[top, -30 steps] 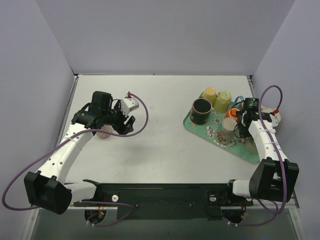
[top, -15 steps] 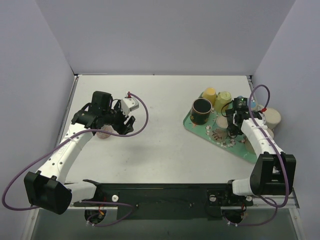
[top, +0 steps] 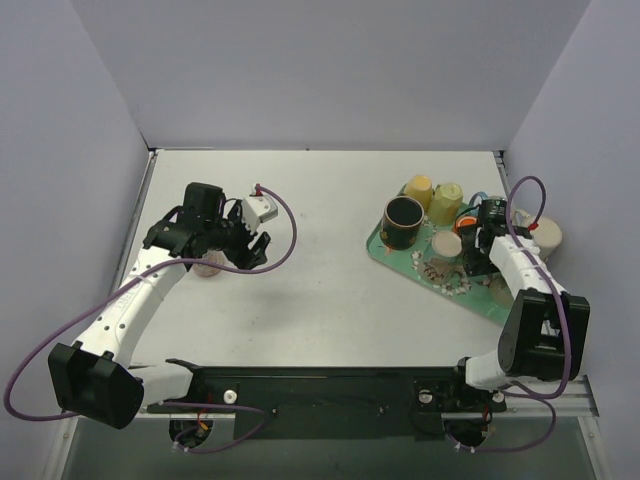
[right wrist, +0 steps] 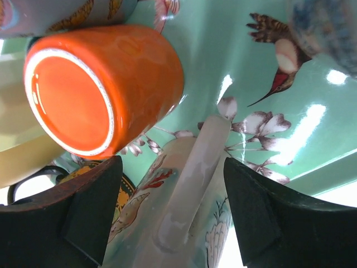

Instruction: Turn the mug right side up

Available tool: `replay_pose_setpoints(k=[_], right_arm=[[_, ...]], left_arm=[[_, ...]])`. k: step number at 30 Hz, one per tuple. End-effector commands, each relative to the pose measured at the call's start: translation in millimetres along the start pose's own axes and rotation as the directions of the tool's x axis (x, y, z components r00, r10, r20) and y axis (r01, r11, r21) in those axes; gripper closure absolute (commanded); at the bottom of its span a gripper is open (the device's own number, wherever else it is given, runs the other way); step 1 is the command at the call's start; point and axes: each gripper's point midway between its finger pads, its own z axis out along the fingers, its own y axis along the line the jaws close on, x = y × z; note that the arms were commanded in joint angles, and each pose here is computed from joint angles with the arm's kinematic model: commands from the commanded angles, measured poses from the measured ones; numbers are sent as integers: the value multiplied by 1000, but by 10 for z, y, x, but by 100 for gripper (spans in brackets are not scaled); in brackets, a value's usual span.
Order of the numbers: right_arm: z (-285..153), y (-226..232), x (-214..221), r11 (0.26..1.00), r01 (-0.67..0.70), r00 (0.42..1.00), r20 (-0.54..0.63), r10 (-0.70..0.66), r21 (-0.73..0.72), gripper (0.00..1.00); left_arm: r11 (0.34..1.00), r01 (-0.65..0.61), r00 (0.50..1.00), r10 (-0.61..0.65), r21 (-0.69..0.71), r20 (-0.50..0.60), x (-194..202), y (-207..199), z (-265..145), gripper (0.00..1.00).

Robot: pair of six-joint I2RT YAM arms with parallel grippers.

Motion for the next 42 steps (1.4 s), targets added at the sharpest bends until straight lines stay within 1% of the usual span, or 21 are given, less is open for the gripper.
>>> replay_pose_setpoints(k=[1,7,10,11,14,16,18,19,21,23,25,27,28,29,30,31,32,33,35,38,42], right_arm=[[83,-4,152,999,51,997,-59,-50,11,32],[168,-146,236,999,30,997,-72,-29,24,40],[139,-137,230,1000,28,997,-70,-27,9,52],[127,-131,228,999,33,997,-72,-32,3,54],[56,-98,225,999,35,997,-75,-37,-22,67],[24,-78,217,999,36,997,-70,-38,-36,73],[25,-79,222,998,46,996,-70,-49,-38,81],[33,-79,221,998,49,996,-70,-52,-39,89],[87,-103,235,998,53,995,-86,-55,-25,100],[84,-70,250,997,59,993,-101,-63,-44,100],[17,30,229,992,91,991,-86,-99,-89,100],[-128,203,217,972,159,983,-58,-172,-175,100],[-204,330,217,945,219,971,-39,-235,-241,100],[-361,524,271,904,247,960,-38,-277,-348,100],[-462,594,361,854,307,933,-45,-357,-420,100],[-563,687,376,808,346,918,-7,-398,-476,100],[-604,691,401,788,366,908,5,-418,-495,100],[-682,736,406,742,417,887,55,-459,-525,100],[-725,714,428,700,470,857,89,-508,-537,100],[-805,744,488,629,518,815,109,-570,-580,100],[-814,748,535,574,570,762,116,-637,-589,100]], left_arm=[[1000,-19,999,19,-10,42,-98,16,-1,26],[1000,-20,999,20,-12,40,-97,19,-8,25],[1000,-23,999,23,-15,38,-91,28,2,26],[1000,-22,999,22,-15,37,-85,29,9,25],[1000,-23,999,23,-14,39,-87,29,12,26],[1000,-21,999,22,-12,40,-87,34,28,25],[1000,-21,999,21,-12,43,-94,32,25,25],[1000,-20,999,21,-13,44,-101,35,27,25],[1000,-21,999,21,-13,45,-103,32,18,25],[1000,-21,999,21,-15,45,-101,32,14,25],[1000,-23,999,23,-17,38,-85,34,12,25],[999,-25,999,26,-22,35,-80,42,6,25],[999,-25,999,26,-27,35,-88,54,4,25],[999,-25,999,26,-28,32,-78,54,6,25],[999,-22,999,23,-26,30,-72,55,14,25],[999,-20,999,21,-27,35,-89,58,13,25],[1000,-18,999,19,-21,36,-88,49,22,25],[1000,-12,999,13,-19,41,-103,46,21,25],[1000,-5,999,5,-12,47,-122,36,26,25],[1000,-5,999,5,3,54,-157,12,20,25],[1000,2,999,-3,8,47,-176,14,15,25]])
